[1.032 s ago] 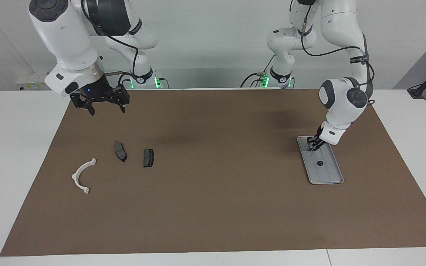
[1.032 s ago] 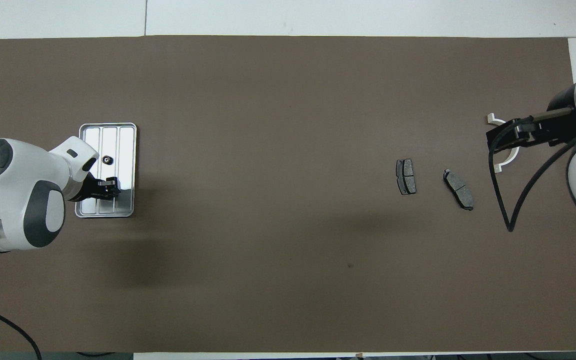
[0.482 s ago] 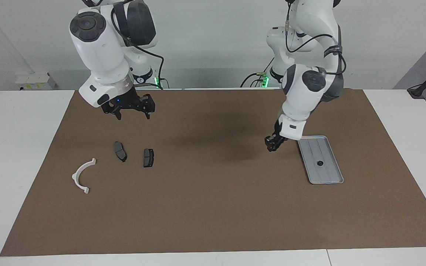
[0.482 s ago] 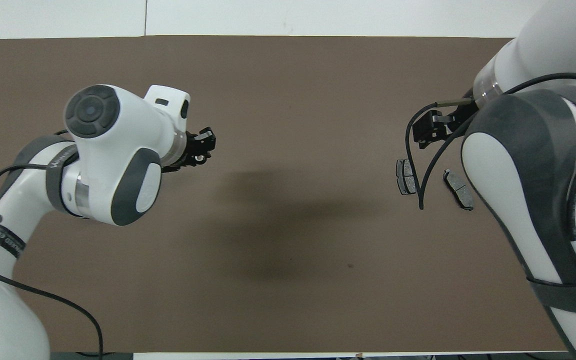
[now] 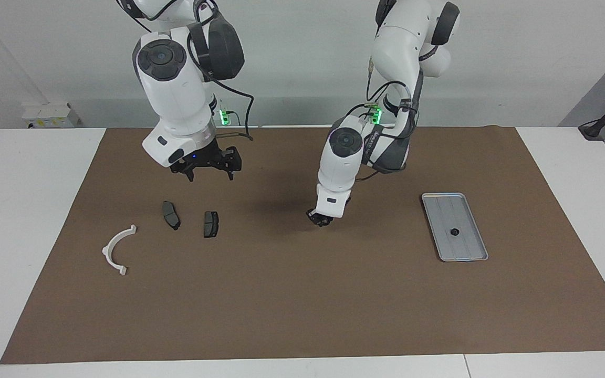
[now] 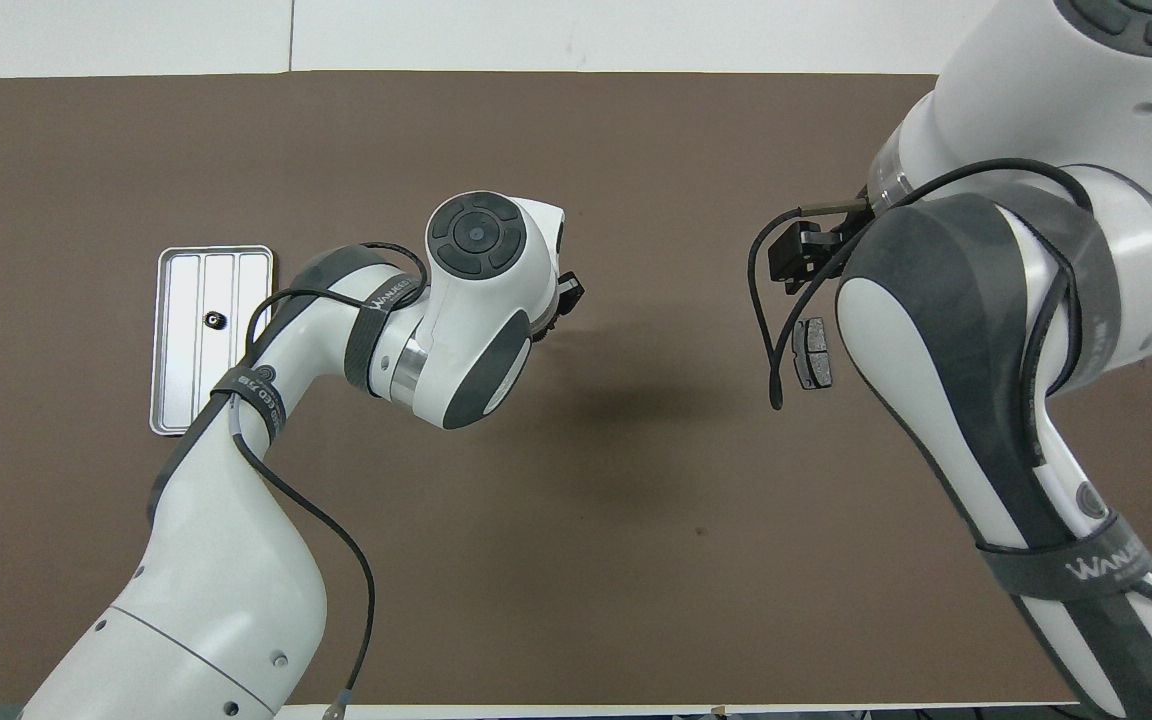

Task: Place bearing gear from tray to pile

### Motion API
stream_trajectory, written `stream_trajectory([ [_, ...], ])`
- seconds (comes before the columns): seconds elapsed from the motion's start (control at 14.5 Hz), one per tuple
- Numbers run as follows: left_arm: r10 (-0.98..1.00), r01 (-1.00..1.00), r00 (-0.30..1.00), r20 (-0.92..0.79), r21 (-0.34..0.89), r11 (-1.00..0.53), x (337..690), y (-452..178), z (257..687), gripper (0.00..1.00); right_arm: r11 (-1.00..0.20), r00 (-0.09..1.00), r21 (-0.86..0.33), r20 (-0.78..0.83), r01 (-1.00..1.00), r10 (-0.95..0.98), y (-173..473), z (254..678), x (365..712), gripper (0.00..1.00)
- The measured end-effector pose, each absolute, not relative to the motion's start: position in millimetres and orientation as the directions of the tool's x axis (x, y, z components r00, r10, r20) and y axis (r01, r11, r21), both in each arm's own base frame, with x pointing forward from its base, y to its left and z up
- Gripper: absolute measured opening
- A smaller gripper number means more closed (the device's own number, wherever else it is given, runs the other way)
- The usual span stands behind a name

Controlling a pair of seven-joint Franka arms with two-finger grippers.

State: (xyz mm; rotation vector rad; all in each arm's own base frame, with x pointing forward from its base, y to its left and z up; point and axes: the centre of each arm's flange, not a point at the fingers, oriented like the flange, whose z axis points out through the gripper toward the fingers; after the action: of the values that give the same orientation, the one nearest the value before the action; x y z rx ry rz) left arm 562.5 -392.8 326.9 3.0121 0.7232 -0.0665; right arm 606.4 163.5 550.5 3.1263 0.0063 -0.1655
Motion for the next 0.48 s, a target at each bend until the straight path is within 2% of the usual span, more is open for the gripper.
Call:
stream_trajectory([
  [0.21,0.448,0.448,0.892,-0.064,-0.006,-0.894,559.0,-396.8,300.1,0.35,-1.000,0.994,0.011,-0.105,0.004,0.003,163.1,550.5,606.5,1.00],
  [0.48,0.466,0.466,0.884,-0.050,0.002,-0.885,556.2,-404.7,299.1,0.35,-1.000,0.994,0.011,-0.105,0.004,0.003,163.1,550.4,606.5,1.00],
])
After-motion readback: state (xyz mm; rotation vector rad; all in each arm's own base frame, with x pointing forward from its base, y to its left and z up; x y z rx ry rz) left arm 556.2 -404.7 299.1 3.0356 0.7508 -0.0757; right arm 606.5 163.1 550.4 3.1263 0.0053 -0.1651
